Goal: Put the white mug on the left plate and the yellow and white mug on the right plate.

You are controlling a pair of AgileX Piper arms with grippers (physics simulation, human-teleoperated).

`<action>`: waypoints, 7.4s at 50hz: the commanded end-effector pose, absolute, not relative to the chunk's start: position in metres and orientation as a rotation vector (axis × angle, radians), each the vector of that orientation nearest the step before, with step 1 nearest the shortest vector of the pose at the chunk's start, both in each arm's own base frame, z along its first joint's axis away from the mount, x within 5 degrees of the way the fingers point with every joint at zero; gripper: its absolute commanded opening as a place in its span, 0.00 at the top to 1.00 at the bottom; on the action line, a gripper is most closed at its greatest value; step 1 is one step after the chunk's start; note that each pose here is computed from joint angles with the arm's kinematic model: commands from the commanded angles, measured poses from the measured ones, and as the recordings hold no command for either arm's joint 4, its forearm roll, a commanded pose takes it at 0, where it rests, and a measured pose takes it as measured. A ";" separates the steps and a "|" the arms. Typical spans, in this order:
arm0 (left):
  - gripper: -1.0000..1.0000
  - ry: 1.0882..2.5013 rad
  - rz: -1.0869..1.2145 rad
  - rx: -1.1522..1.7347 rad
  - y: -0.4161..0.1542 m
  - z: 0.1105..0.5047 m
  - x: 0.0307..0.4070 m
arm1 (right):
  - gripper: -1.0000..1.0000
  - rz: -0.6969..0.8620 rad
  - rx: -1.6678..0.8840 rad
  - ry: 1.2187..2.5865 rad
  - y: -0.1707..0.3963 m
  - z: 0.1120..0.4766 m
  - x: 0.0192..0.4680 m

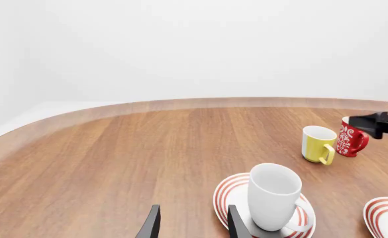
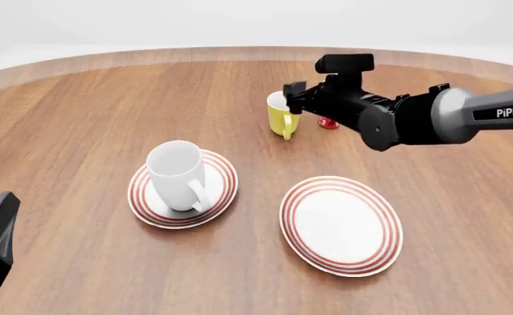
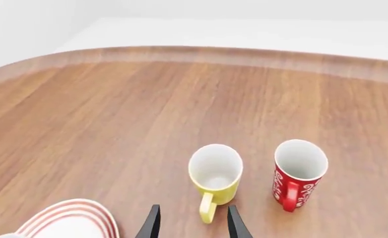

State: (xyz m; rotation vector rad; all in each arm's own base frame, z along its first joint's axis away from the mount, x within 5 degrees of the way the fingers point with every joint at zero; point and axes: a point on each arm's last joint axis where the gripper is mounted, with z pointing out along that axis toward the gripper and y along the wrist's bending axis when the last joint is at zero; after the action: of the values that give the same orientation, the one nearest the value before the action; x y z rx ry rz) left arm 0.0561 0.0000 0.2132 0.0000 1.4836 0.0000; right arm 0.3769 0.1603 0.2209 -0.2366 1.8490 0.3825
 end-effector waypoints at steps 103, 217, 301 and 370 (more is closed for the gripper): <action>0.00 1.484 0.000 0.000 0.000 0.213 0.056 | 0.00 0.342 -0.242 1.972 0.174 0.157 0.430; 0.00 1.484 0.000 0.000 0.000 0.213 0.056 | 0.00 0.335 -0.247 2.097 0.186 0.121 0.446; 0.00 1.484 0.000 0.000 0.000 0.213 0.056 | 1.00 0.364 -0.263 1.942 0.160 0.229 0.369; 0.00 1.484 0.000 0.000 0.000 0.213 0.056 | 1.00 0.335 -0.169 1.928 0.076 0.255 0.218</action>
State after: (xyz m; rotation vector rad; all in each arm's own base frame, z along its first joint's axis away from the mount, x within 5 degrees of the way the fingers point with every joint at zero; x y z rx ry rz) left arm 0.0561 0.0000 0.2132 0.0000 1.4836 0.0000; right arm 0.2370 0.0848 0.2547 -0.1785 1.9300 0.3355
